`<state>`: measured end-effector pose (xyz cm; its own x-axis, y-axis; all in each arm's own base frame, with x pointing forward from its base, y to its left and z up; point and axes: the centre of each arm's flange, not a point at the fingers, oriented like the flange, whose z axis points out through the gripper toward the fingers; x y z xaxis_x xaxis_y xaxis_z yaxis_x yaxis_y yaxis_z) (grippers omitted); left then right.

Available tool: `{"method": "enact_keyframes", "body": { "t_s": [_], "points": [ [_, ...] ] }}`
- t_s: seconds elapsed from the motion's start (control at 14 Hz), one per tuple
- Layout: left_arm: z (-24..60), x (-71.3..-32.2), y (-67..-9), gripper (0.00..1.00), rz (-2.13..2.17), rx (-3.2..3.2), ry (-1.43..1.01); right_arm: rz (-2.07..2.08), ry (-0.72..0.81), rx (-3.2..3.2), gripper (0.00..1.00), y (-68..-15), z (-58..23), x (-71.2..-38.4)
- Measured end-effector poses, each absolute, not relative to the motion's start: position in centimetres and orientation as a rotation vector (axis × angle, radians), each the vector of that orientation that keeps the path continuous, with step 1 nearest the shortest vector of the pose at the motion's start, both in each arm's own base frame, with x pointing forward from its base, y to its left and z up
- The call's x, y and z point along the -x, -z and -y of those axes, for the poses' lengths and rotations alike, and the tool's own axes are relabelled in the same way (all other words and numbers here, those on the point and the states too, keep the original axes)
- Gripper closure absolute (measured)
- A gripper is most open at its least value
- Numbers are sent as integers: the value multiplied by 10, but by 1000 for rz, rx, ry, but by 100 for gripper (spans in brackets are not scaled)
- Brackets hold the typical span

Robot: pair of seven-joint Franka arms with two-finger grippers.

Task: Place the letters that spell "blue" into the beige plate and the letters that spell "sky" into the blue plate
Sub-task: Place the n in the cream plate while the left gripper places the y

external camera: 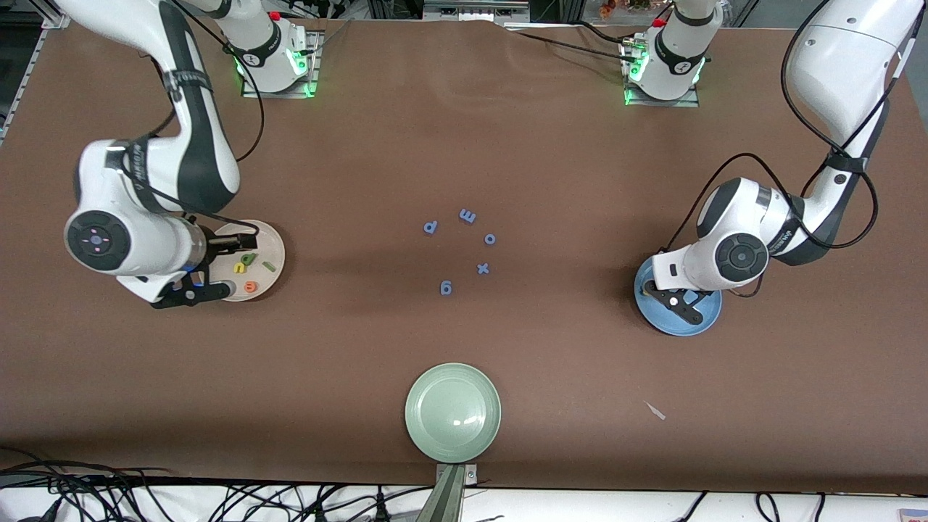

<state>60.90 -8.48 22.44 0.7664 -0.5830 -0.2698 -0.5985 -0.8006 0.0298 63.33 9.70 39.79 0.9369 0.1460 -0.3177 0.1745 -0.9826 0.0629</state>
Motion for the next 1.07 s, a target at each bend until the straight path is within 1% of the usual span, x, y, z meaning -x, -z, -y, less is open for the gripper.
{"method": "enact_keyframes", "body": {
  "t_s": [0.21,0.29,0.36,0.43,0.5,0.64,0.79,1.07],
  "points": [
    [85,-609,-221,39,-982,2900,-412,-160,426,-3019,0,-453,-110,-632],
    [86,-610,-223,28,-988,2899,-406,-150,401,-3028,0,-470,-114,-628],
    [87,-612,-225,19,-991,2899,-397,-147,387,-3036,0,-484,-117,-623],
    [88,-614,-230,8,-992,2899,-380,-147,379,-3043,0,-495,-119,-618],
    [90,-618,-240,0,-991,2897,-353,-151,373,-3048,0,-505,-120,-613],
    [97,-627,-277,0,-988,2877,-314,-163,369,-3056,0,-515,-122,-607],
    [103,-637,-330,0,-959,2865,-305,-179,361,-3080,0,-513,-119,-601],
    [93,-656,-442,0,-798,2983,-266,-172,262,-3141,0,-506,-94,-582]
  ]
}}
